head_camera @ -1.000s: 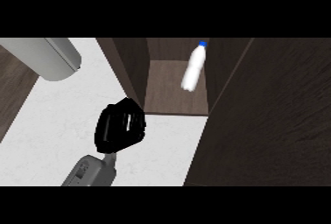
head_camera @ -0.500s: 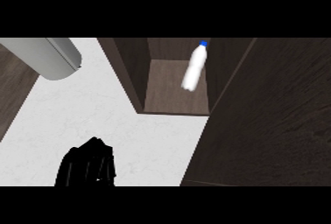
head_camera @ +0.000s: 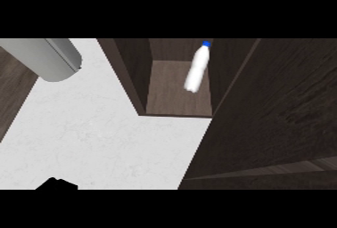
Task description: Pick up the bottled water, place it into the cabinet and close the cabinet
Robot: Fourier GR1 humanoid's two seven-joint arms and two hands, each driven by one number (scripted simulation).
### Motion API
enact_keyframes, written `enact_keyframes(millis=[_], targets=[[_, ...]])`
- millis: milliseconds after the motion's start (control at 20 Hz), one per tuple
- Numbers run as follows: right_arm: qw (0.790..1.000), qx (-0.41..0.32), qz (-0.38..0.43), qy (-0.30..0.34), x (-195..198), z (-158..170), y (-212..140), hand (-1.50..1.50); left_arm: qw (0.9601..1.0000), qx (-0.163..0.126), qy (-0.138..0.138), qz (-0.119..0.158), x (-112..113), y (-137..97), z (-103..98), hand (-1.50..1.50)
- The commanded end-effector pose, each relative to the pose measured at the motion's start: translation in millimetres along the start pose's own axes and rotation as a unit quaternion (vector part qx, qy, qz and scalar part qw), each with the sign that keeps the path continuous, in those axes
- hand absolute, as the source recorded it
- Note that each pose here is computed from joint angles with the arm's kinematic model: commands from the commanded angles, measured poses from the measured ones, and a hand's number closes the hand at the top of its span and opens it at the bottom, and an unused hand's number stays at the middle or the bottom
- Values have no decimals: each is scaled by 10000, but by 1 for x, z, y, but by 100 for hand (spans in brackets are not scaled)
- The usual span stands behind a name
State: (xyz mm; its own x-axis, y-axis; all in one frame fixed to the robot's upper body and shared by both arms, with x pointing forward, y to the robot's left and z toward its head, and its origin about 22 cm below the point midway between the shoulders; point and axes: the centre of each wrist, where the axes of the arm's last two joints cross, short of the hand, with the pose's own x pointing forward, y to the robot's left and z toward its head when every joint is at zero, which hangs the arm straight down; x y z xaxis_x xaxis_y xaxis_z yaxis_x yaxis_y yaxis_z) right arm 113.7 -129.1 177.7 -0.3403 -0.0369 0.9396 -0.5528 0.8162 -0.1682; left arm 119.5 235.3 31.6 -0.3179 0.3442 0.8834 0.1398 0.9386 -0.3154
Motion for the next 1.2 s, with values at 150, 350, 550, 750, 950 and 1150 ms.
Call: enact_keyframes(millis=[150, 350, 550, 750, 950, 1150], targets=[[9989, -74, -244, -386, 26, -50, 16, 150, 10000, 15, -20, -95, 43, 26, 30, 150], [9983, -288, -466, -176, 21, -94, 17, 150, 9998, 163, -145, 44, 46, 40, 44, 150], [9983, -375, -436, -1, 23, -121, 7, 150, 9997, 206, -96, -76, 67, 53, 48, 150], [9984, -441, -364, -49, -5, -155, -15, 150, 9997, 190, -133, -48, 65, 55, 56, 150], [9980, -454, -437, 55, -11, -191, -45, 150, 9996, 246, -139, -20, 63, 64, 52, 150], [9975, -579, -139, 379, -33, -219, -39, 150, 9998, 173, -117, -12, 78, 74, 56, 150]])
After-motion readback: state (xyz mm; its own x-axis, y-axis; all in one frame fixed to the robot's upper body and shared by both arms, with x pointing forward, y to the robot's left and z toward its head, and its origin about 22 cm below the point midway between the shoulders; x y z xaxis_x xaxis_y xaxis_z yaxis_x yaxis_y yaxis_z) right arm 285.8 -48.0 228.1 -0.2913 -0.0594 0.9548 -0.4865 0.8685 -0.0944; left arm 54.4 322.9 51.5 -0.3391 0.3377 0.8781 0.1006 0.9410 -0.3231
